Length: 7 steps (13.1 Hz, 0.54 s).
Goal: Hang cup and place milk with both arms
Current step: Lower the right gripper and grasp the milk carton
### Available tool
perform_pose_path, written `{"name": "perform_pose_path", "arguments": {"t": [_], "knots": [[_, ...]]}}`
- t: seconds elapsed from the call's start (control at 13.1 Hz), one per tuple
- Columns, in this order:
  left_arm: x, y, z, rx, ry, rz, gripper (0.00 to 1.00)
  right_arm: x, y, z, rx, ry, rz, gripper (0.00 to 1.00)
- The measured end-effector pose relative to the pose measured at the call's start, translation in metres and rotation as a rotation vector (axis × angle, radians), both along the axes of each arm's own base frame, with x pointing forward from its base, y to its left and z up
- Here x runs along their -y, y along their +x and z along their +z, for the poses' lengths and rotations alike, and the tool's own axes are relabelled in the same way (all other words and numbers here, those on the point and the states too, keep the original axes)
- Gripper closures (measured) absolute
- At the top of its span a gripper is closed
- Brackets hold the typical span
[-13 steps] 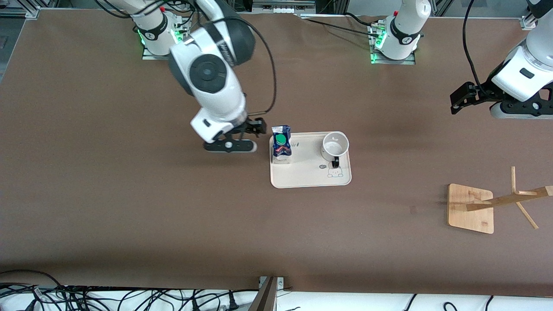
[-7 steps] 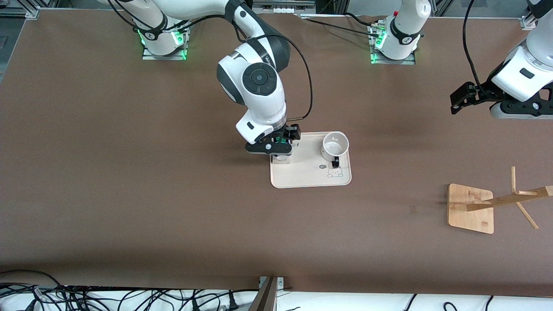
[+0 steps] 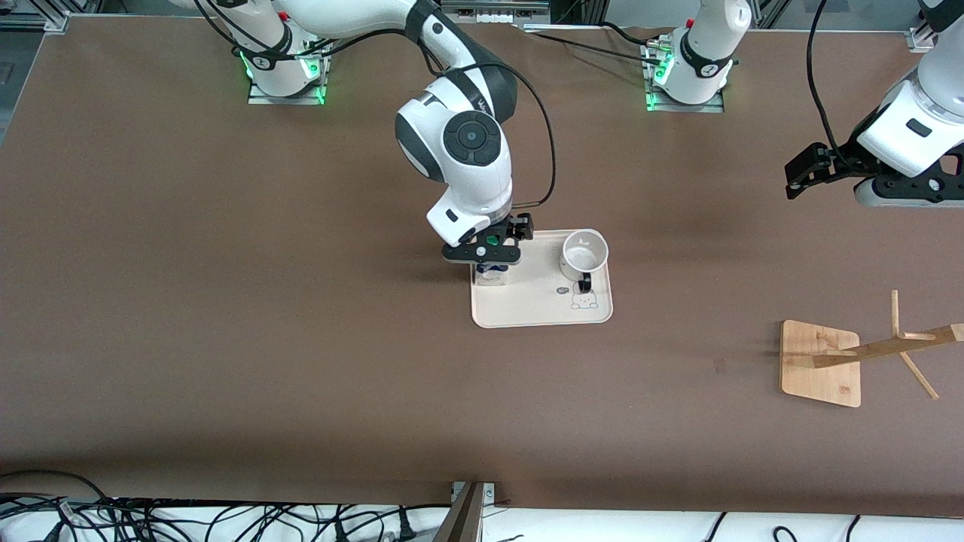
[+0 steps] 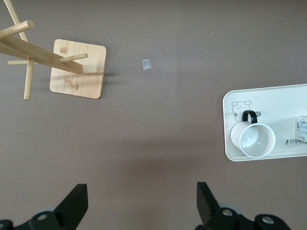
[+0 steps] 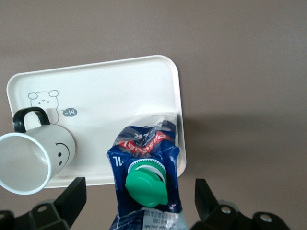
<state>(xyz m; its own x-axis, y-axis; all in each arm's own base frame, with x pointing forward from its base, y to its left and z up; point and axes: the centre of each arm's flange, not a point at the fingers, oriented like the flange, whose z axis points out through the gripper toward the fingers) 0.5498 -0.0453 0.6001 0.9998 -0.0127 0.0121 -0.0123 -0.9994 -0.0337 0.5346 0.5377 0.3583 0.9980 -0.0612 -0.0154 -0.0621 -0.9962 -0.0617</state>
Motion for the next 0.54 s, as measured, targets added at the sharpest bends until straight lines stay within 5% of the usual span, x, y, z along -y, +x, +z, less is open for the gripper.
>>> {"name": "perform_pose_path", "arguments": {"t": [0.15, 0.38, 0.54], "knots": [[-0.0004, 0.0, 0.0, 0.0, 0.0, 0.001, 0.0, -0.0028, -0.0045, -0.0068, -0.008, -0.009, 0.006, 0.07], [-0.0004, 0.0, 0.0, 0.0, 0.0, 0.001, 0.0, 0.0009, -0.0021, -0.0081, -0.01, -0.019, 0.004, 0.41], [-0.0004, 0.0, 0.0, 0.0, 0.0, 0.001, 0.0, 0.003, -0.0006, -0.0074, -0.01, -0.022, 0.007, 0.49]]}}
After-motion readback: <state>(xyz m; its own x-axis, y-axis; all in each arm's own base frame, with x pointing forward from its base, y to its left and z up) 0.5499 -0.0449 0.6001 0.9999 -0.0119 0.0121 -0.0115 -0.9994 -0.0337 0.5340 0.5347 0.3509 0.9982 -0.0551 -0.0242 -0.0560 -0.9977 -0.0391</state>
